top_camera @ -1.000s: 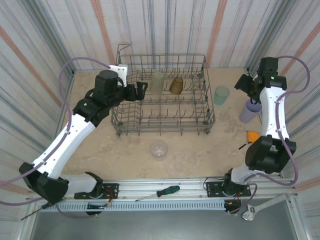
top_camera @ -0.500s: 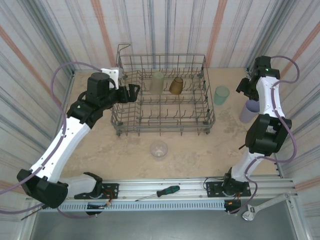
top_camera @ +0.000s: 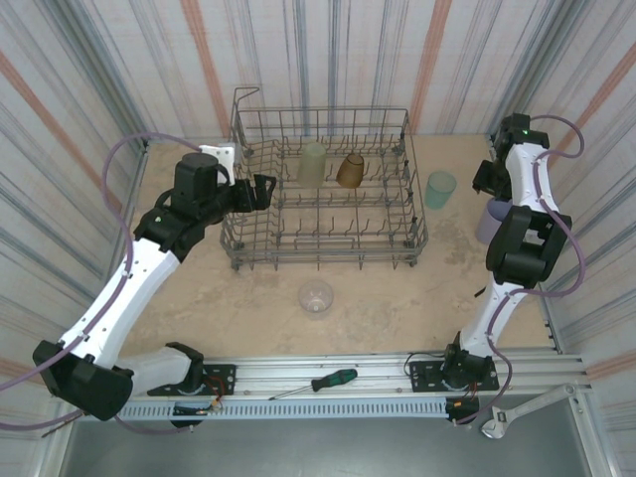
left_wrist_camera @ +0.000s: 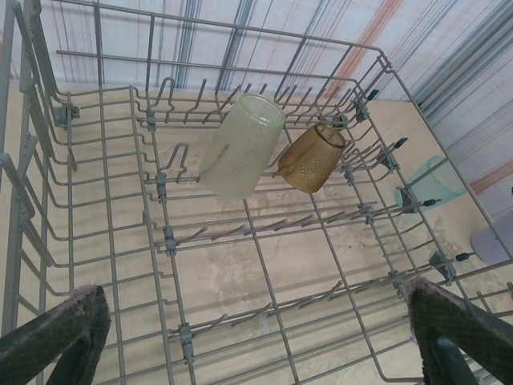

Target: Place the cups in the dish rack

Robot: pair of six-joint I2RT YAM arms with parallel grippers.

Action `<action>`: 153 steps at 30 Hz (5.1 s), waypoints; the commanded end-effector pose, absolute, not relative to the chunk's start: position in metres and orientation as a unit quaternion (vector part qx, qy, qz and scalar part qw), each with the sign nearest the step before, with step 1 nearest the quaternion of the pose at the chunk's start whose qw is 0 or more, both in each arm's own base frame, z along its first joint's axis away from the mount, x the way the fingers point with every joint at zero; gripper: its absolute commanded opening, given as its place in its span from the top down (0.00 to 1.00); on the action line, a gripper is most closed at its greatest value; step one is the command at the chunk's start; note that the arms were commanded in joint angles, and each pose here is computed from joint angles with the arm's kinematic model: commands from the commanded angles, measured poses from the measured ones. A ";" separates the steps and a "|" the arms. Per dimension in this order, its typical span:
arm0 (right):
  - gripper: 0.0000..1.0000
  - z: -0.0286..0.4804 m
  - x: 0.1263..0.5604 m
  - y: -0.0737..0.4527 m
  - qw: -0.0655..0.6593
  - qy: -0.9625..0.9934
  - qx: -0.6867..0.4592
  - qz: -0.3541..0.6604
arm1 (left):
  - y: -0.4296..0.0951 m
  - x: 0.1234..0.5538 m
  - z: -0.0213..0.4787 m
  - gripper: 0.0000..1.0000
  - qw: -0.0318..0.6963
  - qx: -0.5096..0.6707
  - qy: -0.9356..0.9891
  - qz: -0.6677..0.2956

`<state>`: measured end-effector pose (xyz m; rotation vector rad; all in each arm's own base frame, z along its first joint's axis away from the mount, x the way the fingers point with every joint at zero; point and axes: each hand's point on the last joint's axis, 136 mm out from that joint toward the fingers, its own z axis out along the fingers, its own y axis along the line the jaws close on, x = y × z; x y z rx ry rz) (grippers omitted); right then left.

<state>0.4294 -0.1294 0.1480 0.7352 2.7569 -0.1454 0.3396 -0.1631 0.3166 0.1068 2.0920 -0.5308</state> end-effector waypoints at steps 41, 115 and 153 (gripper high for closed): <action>1.00 0.209 0.399 -0.094 0.228 0.947 0.224 -0.023 | -0.164 0.340 0.340 0.01 0.485 0.033 0.840 -0.240; 1.00 0.371 0.388 0.186 0.410 0.680 0.035 0.606 | -0.292 0.459 0.331 0.01 0.236 -0.144 0.749 -0.602; 1.00 0.397 0.392 0.225 0.440 0.639 -0.009 0.630 | -0.340 0.441 0.352 0.15 0.187 -0.138 0.712 -0.662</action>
